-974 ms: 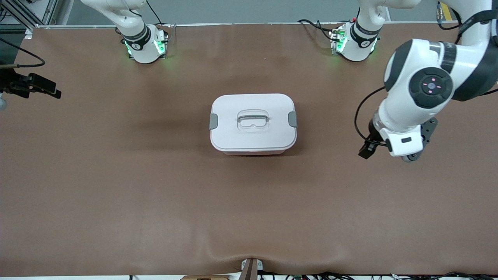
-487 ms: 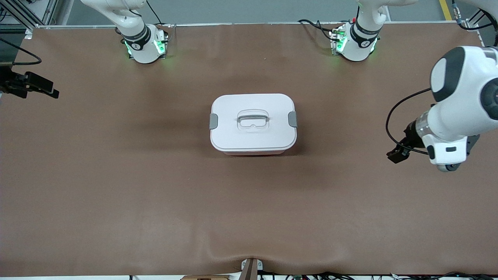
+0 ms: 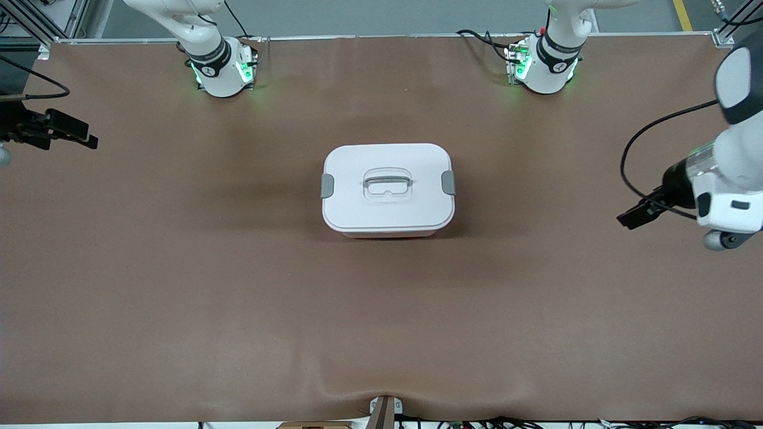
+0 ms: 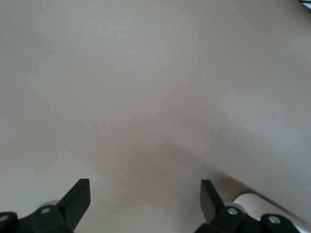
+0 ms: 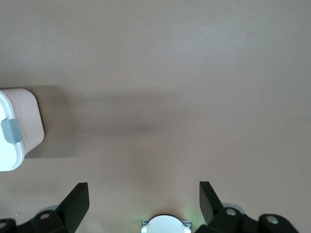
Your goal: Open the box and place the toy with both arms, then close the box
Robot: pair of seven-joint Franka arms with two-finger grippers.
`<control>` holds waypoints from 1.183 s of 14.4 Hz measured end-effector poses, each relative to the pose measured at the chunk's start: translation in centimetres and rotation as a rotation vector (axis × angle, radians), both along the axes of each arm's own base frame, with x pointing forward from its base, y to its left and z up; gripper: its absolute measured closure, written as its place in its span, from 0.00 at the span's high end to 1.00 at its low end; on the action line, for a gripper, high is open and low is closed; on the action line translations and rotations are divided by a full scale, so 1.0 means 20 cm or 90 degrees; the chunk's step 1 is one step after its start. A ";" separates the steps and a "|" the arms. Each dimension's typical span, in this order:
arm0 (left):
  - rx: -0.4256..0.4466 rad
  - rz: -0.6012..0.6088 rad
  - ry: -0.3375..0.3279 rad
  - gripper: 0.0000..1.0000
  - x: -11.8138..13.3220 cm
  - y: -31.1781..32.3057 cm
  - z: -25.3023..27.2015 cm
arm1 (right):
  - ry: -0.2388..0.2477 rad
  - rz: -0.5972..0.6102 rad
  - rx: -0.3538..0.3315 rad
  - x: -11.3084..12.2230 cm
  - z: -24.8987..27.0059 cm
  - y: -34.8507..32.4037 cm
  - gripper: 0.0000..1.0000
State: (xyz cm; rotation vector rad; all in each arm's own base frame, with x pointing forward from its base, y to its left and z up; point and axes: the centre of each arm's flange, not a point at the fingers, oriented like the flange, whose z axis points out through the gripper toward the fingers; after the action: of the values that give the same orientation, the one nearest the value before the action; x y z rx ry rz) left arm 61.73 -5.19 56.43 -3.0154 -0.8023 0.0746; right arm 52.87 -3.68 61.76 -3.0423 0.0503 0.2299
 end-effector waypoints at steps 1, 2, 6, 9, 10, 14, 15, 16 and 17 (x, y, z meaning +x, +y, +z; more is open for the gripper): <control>-0.002 -0.023 -0.009 1.00 -0.02 0.03 0.05 | 0.010 0.001 0.000 -0.01 -0.01 0.00 1.00; -0.002 -0.038 -0.015 1.00 -0.04 0.05 0.10 | 0.019 0.000 0.000 -0.02 -0.01 0.00 1.00; -0.001 -0.116 -0.001 1.00 -0.20 0.11 0.29 | 0.029 0.010 -0.031 -0.03 -0.01 0.00 1.00; -0.006 -0.158 0.003 1.00 -0.31 0.21 0.42 | 0.019 0.026 -0.061 -0.02 0.00 0.05 1.00; -0.009 -0.162 0.006 1.00 -0.35 0.22 0.46 | 0.010 0.027 -0.063 -0.01 0.00 0.05 1.00; -0.013 -0.231 0.004 1.00 -0.49 0.21 0.55 | -0.010 0.032 -0.066 0.01 0.02 0.07 1.00; -0.015 -0.253 0.005 1.00 -0.51 0.22 0.55 | -0.012 0.031 -0.066 0.01 0.02 0.06 1.00; -0.017 -0.263 0.006 1.00 -0.51 0.24 0.55 | -0.013 0.028 -0.066 0.01 0.02 0.06 1.00; -0.021 -0.268 0.006 1.00 -0.51 0.26 0.54 | -0.013 0.026 -0.066 0.01 0.02 0.05 1.00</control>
State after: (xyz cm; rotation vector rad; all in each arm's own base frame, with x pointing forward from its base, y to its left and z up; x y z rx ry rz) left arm 51.50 -0.01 67.33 -3.1354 -0.1544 0.0940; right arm 53.14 -2.77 62.14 -3.1504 -0.0015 0.2043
